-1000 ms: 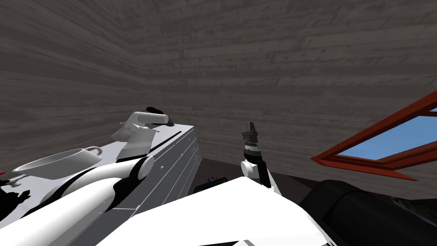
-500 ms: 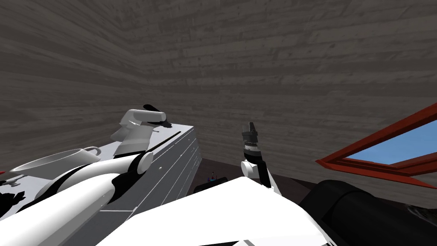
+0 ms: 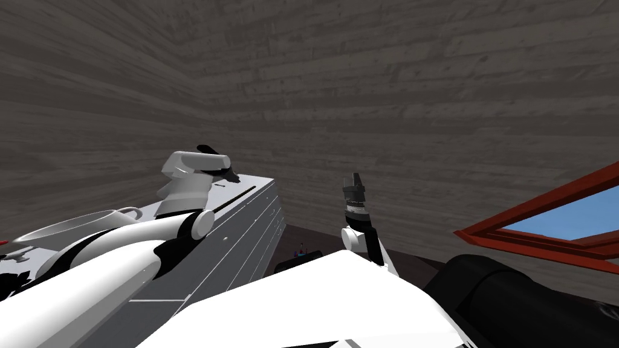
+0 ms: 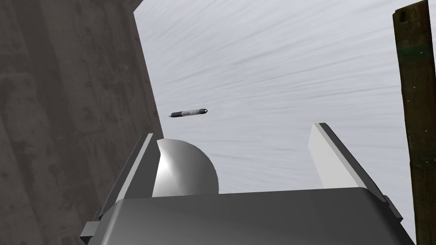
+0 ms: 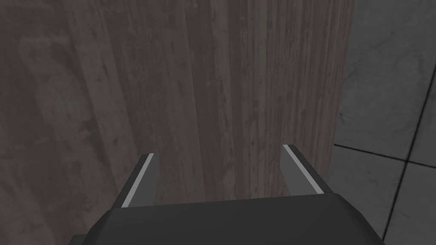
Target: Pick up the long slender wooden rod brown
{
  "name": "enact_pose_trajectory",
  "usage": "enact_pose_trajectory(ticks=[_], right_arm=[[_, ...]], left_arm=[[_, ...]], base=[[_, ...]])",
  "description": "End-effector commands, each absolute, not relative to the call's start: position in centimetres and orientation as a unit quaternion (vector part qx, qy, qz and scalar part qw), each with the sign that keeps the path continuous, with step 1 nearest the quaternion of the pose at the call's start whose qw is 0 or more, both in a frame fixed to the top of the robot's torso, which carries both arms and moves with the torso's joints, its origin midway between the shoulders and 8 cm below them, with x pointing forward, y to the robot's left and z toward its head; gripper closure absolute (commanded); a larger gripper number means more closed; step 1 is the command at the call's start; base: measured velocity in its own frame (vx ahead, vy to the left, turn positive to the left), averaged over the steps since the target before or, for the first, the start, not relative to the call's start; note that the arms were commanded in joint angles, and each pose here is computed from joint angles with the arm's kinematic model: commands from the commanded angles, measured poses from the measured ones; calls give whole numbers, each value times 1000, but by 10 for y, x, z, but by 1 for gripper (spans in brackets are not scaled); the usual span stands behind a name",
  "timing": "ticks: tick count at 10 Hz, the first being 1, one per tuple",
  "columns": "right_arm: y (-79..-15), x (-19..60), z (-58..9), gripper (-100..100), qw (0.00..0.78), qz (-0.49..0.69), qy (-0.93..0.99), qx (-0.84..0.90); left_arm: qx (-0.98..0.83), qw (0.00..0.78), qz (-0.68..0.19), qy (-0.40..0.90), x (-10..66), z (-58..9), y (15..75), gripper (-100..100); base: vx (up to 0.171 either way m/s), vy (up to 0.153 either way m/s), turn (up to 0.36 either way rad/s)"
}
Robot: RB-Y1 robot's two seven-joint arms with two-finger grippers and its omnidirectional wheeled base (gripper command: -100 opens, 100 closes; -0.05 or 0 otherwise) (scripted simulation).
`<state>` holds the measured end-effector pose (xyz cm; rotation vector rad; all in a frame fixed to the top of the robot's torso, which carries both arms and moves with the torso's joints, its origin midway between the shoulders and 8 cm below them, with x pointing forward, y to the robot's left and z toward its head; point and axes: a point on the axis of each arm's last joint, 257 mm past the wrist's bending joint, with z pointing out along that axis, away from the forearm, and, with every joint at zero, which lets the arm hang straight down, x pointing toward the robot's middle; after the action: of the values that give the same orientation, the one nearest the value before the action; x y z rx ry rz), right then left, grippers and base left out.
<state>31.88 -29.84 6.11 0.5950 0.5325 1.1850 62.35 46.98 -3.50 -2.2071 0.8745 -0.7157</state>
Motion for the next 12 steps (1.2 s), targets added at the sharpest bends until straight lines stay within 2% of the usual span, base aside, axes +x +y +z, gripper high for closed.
enact_pose_trajectory(ticks=[1,12], right_arm=[[-298,319,61,0,755,543,244,273],[-298,319,61,0,755,543,244,273]], left_arm=[[-856,308,-254,327,616,-45,473,-100],[-878,281,-228,313,604,-55,481,-100]], base=[[15,-45,78],[10,-7,4]])
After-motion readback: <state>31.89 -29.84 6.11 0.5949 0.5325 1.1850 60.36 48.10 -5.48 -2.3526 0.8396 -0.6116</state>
